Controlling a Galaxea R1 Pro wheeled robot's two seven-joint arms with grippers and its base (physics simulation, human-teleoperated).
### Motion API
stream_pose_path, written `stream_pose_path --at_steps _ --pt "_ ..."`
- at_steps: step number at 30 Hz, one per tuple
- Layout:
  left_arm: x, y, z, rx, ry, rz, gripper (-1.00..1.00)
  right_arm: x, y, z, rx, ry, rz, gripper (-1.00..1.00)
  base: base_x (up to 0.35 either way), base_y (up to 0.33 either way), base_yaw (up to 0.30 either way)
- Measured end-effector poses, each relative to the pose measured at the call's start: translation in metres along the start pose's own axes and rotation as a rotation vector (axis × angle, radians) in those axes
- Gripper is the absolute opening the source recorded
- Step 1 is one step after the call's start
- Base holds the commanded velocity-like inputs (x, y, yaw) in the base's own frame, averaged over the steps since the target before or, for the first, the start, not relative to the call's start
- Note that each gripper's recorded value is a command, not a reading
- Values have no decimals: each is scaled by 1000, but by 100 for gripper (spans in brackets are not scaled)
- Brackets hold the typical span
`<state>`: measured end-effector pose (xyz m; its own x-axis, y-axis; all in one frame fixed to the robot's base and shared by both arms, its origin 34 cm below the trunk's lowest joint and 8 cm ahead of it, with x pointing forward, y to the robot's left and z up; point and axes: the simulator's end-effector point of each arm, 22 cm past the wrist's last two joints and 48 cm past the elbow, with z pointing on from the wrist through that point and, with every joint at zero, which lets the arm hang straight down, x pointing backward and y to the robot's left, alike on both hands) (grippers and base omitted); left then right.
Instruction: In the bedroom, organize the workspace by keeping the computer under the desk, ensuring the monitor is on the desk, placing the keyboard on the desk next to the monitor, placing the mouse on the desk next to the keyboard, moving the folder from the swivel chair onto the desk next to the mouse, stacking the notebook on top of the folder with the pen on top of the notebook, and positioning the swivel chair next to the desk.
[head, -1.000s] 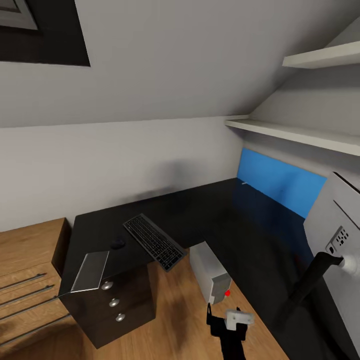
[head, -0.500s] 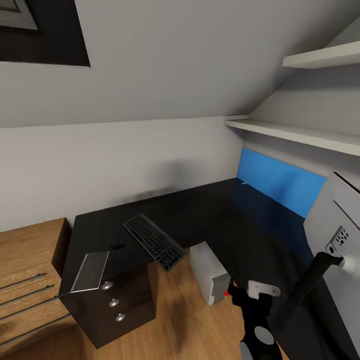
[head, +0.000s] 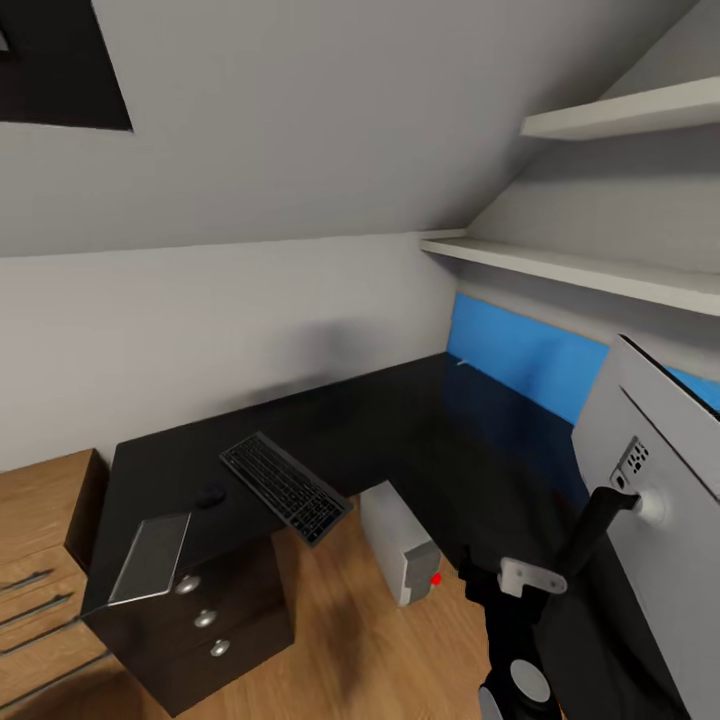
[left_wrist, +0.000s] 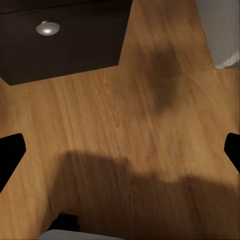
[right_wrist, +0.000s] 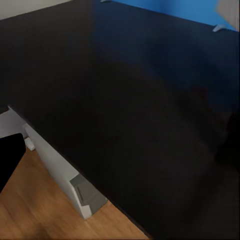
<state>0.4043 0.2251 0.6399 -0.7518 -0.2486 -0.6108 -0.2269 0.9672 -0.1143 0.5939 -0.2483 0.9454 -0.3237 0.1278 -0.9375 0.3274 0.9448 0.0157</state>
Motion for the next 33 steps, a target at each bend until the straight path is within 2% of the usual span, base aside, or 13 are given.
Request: stream_pose_path --at_steps 14,23,33 --pt "0 0 0 0 0 0 100 0 -10 2 31 -4 -5 100 0 0 -266" --pt "0 0 0 0 0 0 100 7 -52 11 129 1 13 100 0 0 -263" --pt "0 0 0 0 0 0 100 5 -59 12 142 -9 21 100 0 0 -262"
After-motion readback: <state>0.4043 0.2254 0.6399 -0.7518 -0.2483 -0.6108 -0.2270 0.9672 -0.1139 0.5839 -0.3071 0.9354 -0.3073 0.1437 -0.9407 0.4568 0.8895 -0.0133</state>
